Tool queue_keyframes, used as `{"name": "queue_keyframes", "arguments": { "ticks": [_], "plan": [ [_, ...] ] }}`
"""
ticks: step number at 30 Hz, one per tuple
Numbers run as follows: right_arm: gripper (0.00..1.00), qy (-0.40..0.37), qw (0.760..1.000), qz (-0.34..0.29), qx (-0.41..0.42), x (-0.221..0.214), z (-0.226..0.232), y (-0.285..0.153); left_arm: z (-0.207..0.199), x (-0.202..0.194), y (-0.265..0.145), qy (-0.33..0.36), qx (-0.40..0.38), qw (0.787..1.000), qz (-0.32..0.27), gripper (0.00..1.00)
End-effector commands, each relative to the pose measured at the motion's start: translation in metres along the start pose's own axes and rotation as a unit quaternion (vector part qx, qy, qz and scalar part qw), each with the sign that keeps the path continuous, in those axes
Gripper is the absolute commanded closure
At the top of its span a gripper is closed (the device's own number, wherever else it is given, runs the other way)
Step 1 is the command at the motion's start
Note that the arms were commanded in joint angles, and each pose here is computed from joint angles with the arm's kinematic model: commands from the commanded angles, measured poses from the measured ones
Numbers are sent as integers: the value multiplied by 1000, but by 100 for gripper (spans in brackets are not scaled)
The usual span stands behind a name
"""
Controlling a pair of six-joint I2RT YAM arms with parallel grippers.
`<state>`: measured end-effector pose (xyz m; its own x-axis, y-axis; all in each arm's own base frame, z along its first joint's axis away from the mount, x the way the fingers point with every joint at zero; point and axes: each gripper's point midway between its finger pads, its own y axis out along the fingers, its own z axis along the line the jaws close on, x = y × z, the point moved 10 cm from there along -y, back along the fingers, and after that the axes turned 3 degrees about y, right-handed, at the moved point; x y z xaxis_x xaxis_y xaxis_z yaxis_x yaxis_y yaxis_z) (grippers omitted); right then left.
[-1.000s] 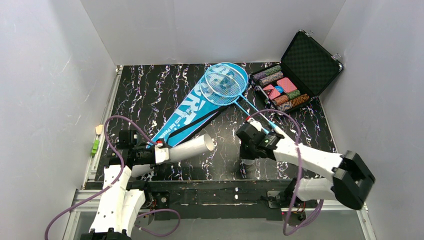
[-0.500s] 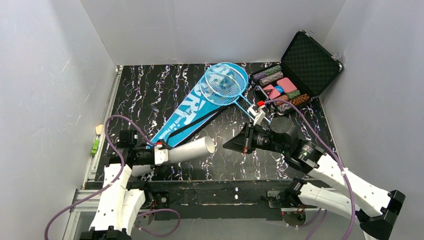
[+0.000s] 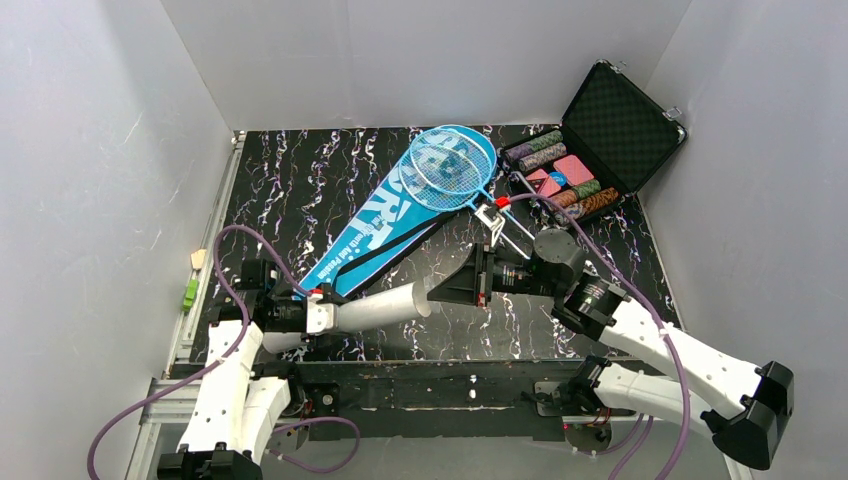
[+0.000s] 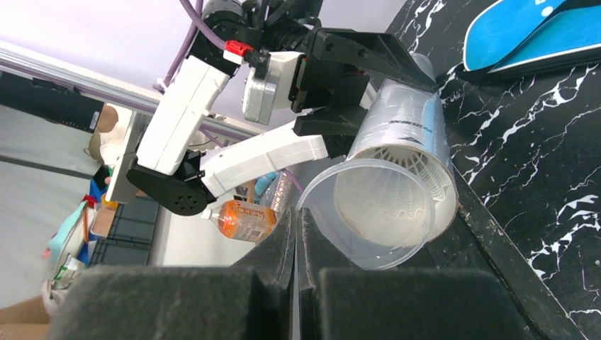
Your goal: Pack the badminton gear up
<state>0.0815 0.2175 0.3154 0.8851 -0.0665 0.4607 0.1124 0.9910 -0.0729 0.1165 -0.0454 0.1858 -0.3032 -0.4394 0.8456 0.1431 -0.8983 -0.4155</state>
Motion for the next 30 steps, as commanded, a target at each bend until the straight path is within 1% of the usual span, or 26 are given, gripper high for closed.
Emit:
{"name": "queue_keyframes", "arguments": {
  "ticks": [1,21,30],
  "plan": [
    [99,-8,999,-2,41,-1,2,3,6,15,-2,27,9,999,-35,100],
    [99,17,999,7,42,-4,-16,16,7,17,-3,36,9,999,-33,100],
    [99,30,998,2,49,-8,-27,20,6,18,-3,38,9,999,-35,100]
  ]
}}
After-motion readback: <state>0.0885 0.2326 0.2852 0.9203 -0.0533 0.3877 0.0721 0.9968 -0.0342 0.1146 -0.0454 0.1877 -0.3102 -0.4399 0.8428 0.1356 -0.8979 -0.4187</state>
